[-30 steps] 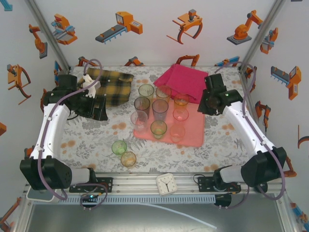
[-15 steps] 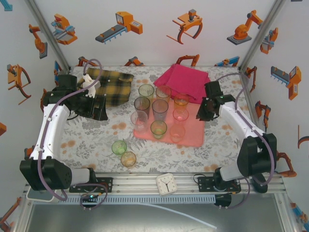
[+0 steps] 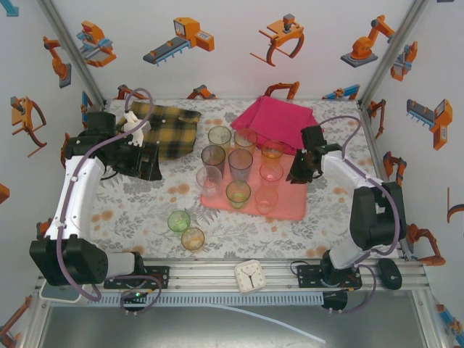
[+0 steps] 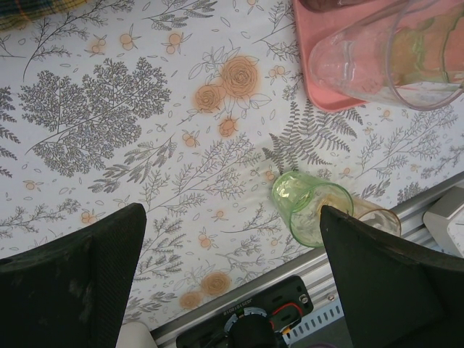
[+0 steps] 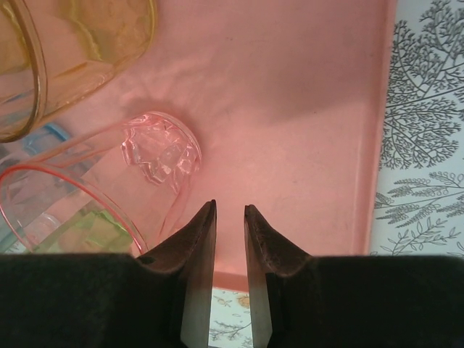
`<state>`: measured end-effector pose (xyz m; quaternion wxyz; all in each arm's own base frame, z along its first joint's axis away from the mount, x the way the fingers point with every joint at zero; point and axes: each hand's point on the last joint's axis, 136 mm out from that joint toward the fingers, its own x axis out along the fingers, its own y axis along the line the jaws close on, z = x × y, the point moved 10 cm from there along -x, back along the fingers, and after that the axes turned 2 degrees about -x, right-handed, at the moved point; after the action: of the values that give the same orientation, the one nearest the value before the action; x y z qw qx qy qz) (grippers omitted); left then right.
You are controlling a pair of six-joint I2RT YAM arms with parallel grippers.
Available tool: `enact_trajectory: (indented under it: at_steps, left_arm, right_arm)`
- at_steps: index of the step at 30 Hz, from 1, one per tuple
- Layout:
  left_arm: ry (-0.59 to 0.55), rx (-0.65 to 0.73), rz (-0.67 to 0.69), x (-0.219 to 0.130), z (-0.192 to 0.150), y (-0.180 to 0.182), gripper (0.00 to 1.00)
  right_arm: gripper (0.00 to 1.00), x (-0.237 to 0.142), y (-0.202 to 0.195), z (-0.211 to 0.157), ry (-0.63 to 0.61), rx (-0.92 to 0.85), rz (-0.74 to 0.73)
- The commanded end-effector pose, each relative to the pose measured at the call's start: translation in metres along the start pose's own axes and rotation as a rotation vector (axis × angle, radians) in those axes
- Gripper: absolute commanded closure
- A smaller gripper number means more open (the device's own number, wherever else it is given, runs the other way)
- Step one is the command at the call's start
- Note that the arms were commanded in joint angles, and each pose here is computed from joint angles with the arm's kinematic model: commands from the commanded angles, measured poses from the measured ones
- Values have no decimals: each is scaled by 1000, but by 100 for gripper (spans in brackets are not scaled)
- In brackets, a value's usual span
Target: Place the glasses into the tray
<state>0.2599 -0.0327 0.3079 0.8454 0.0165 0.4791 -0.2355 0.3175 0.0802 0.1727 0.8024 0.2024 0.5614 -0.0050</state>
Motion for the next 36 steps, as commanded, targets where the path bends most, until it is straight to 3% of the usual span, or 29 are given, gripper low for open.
enact_trajectory:
  at_steps: [1, 28, 36]
  left_arm:
    - [-21, -11, 2, -5, 0, -1, 3]
    - [-22, -10, 1, -5, 2, -1, 3]
    - [-31, -5, 5, -7, 2, -2, 3]
  right_arm:
    - [74, 3, 3, 3, 4, 2, 44]
    - [72, 22, 15, 2, 80, -45, 88]
    - [70, 4, 9, 3, 57, -86, -27]
